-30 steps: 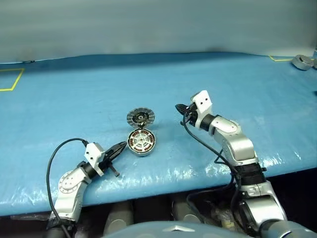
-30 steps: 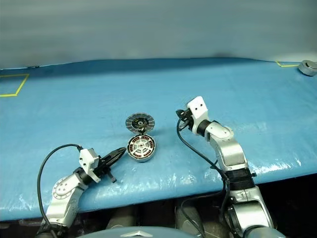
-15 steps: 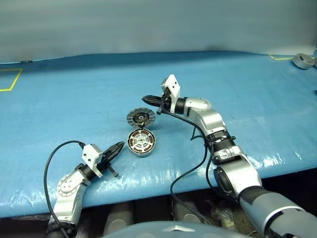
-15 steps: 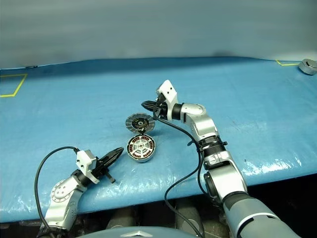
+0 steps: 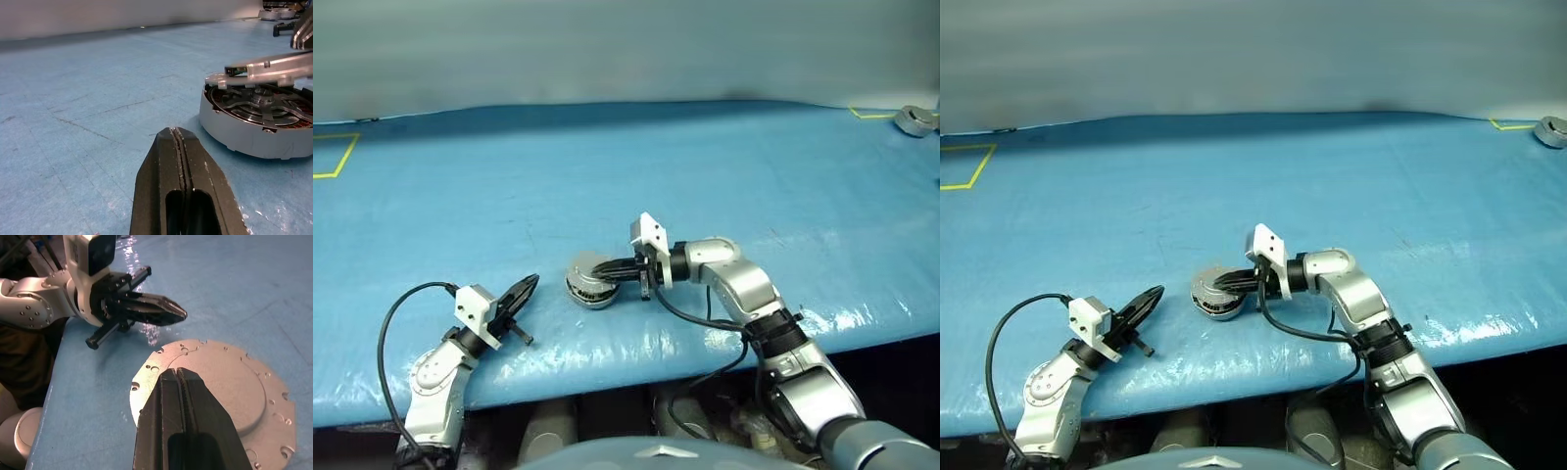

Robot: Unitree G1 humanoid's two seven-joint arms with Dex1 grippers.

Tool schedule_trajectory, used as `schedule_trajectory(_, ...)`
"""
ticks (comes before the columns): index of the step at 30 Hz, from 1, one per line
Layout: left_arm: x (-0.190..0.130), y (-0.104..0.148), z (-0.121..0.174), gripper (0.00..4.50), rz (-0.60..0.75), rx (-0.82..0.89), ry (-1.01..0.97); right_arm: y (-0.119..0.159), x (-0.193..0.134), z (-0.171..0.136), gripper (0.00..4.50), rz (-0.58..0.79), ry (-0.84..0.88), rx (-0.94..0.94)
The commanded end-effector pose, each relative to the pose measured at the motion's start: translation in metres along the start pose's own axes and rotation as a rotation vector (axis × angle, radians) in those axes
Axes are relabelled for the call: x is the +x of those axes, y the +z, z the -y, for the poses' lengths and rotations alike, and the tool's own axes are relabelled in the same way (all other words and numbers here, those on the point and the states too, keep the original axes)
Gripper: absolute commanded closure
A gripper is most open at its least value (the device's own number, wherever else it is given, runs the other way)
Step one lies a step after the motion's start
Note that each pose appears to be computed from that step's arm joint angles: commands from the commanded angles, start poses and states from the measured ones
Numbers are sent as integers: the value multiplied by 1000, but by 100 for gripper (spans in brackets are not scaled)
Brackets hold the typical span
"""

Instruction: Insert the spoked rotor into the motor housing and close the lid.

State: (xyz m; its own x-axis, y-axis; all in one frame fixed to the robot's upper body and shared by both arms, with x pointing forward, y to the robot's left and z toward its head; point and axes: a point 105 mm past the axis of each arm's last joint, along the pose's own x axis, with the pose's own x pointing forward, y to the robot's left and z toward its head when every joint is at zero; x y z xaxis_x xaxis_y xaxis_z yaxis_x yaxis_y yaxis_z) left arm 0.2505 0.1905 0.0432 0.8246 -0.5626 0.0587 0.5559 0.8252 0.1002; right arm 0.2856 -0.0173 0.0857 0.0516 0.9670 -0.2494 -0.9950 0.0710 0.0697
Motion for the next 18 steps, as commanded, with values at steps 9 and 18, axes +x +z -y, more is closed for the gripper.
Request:
schedule_trajectory(9,9,7,6,450,47,-1,-17,-7,10,2,445,91,-140,113)
schedule_trajectory(18,17,3,20,450,41,-22,-98,12,4,5,320,159,-302,0)
